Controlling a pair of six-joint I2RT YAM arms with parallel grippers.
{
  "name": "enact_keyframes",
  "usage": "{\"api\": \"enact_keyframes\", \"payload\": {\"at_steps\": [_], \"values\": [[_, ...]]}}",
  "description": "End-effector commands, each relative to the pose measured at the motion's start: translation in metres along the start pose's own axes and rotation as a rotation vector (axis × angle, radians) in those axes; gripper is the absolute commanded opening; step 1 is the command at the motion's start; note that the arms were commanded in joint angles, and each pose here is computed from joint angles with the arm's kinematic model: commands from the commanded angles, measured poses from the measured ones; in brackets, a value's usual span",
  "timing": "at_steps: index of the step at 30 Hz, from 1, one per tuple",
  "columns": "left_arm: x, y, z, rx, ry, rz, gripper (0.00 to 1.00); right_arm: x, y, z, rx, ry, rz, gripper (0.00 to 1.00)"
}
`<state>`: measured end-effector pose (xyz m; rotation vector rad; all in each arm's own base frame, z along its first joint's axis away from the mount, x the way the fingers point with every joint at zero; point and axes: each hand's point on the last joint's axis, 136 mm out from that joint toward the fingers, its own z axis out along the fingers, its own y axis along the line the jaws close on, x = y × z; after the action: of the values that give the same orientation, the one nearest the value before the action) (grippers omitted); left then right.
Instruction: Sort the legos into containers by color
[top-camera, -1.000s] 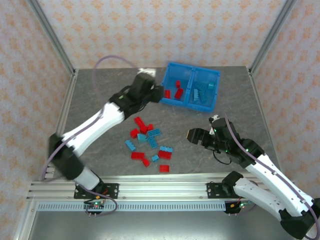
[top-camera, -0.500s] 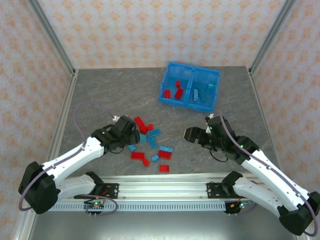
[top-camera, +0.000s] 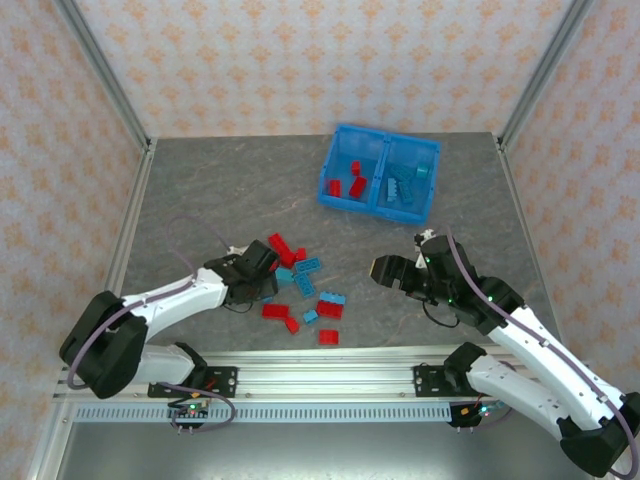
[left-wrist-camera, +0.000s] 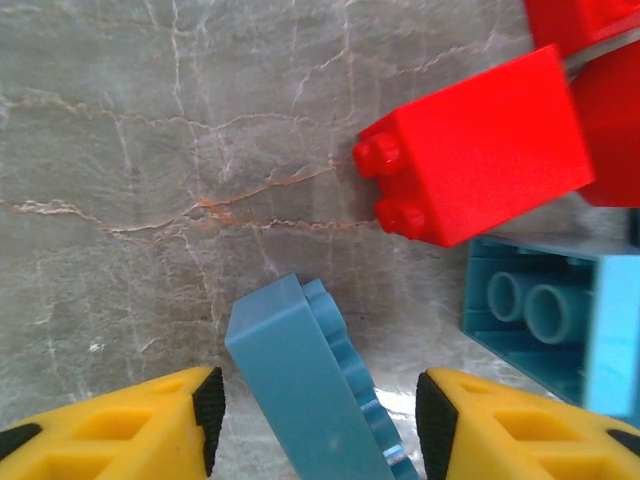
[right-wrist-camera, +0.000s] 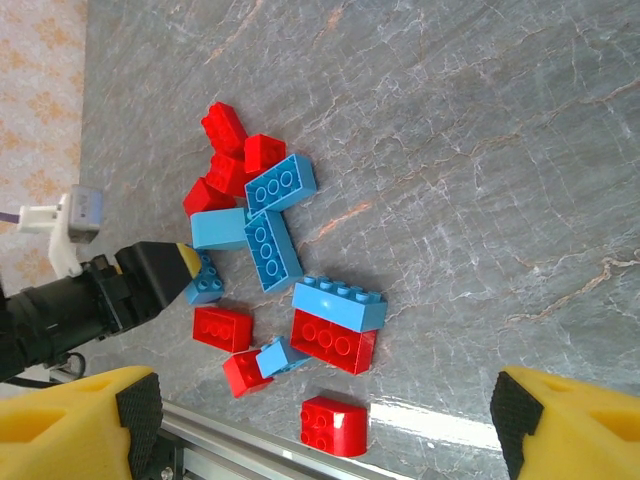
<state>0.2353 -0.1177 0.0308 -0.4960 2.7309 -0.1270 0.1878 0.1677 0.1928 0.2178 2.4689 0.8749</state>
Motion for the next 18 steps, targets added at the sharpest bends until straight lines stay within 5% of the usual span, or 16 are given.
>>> {"api": "enact_keyframes", "payload": {"at_steps": [1,10,18], "values": [[-0.001,0.007,0.011,-0.026,-0.017,-0.028,0.52,0.004,-0.006,0.0,0.021,0.006,0.005,0.87],[-0.007,0.008,0.007,-0.024,-0.048,-0.044,0.2,0.003,-0.005,-0.001,0.023,0.004,0.011,0.87],[-0.072,-0.087,-0.101,0.275,-0.267,0.088,0.18,0.001,0.027,-0.002,-0.137,0.015,-0.003,0.87]]}}
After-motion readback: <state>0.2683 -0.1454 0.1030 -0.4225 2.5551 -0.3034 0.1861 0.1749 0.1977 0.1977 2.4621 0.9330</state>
